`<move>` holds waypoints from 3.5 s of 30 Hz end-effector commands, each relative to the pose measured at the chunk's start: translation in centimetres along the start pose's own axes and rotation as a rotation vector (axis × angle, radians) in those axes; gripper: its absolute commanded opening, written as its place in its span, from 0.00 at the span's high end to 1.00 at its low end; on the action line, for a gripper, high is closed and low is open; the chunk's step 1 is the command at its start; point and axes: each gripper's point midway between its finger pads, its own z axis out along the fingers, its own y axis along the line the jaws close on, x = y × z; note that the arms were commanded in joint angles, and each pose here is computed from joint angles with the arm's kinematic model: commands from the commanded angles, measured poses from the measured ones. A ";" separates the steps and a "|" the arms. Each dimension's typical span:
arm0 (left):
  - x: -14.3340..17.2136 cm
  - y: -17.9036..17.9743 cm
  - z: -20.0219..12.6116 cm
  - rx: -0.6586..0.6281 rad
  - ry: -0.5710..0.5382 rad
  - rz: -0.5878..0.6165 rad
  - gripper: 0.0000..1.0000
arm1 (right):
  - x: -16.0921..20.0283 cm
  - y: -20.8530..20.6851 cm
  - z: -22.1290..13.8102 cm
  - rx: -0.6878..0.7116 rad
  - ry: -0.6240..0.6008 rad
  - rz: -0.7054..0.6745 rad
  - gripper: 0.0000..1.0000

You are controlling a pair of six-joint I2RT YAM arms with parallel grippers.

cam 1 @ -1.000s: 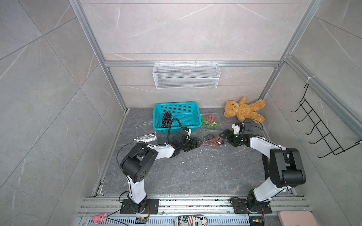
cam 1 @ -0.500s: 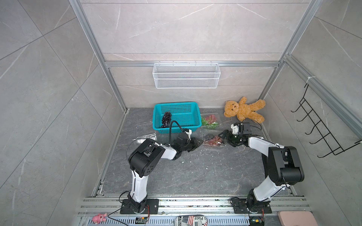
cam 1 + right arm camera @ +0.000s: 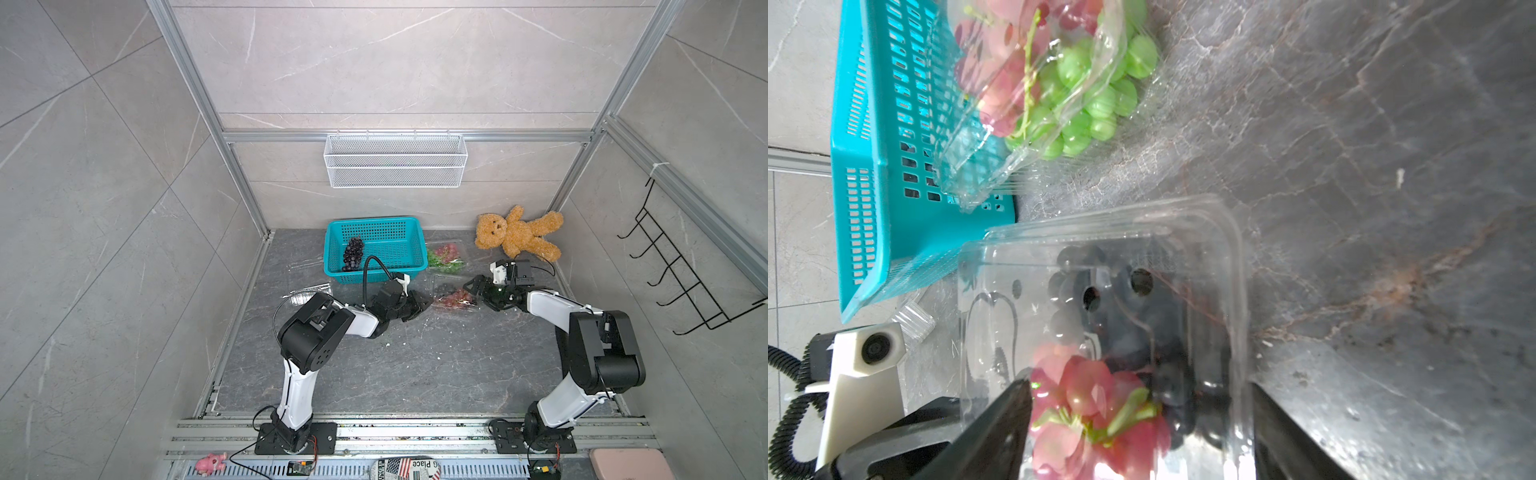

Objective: Pack grapes into containers
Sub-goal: Close the packing box at the center of the board, then move the packing box to the center of the board.

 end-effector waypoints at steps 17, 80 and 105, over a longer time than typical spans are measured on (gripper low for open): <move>0.3 -0.6 1.0 0.019 0.012 0.002 0.87 | 1.1 -0.5 0.9 -0.004 0.026 0.016 0.21; -6.9 -2.5 3.0 -0.187 0.081 0.116 0.24 | -2.3 0.6 3.8 -0.005 0.039 0.012 0.42; -7.7 -2.8 5.1 -0.151 0.104 0.092 0.23 | -4.4 -0.2 3.8 0.034 0.011 0.019 0.42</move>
